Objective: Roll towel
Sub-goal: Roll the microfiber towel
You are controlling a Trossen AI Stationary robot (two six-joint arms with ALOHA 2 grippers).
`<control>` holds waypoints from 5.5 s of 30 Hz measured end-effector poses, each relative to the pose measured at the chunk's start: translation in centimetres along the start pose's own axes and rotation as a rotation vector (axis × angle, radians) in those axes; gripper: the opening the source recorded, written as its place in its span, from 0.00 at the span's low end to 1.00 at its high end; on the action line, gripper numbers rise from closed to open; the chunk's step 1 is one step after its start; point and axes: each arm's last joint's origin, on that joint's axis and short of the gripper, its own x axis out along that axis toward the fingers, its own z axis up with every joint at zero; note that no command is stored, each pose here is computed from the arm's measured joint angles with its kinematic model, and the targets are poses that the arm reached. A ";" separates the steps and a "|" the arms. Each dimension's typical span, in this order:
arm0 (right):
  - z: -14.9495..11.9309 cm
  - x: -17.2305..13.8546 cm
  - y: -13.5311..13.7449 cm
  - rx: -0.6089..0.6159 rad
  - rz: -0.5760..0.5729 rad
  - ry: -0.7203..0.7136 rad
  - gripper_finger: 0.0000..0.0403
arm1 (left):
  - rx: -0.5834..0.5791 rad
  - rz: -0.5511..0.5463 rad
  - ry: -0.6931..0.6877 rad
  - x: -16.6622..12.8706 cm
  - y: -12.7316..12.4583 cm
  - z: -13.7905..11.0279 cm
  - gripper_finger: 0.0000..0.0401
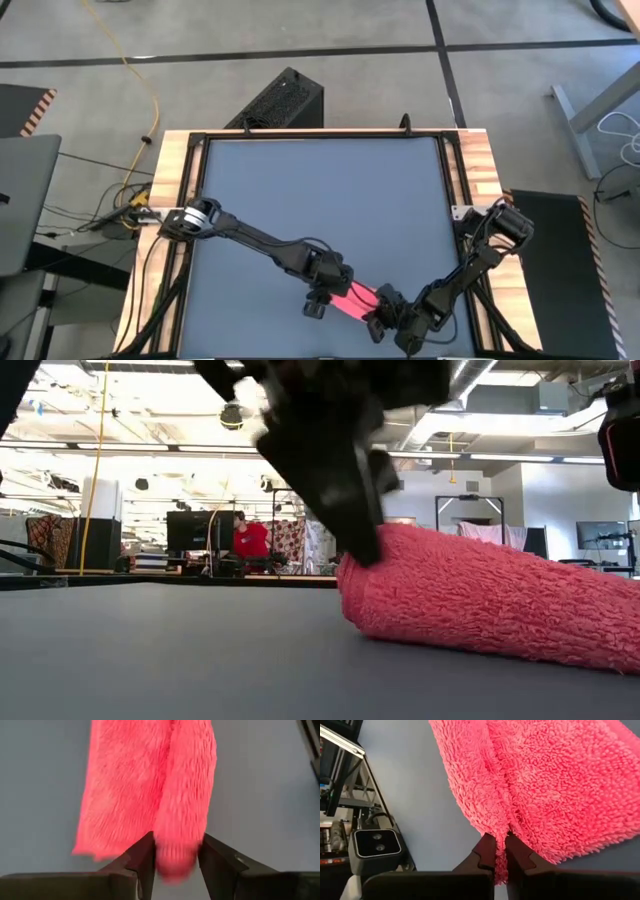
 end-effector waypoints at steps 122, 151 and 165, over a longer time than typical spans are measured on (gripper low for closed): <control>-0.3 -0.8 7.0 -1.174 -0.467 -0.102 0.46 | -0.027 0.098 -0.373 4.0 -0.4 -7.2 0.00; -2.6 -1.4 4.9 -0.575 -0.325 -0.107 0.07 | -0.060 -0.180 -0.322 3.6 1.0 -7.3 0.08; -0.2 -3.9 2.3 -0.157 -0.114 -0.106 0.07 | -0.031 -0.155 -0.308 3.6 1.0 -7.4 0.08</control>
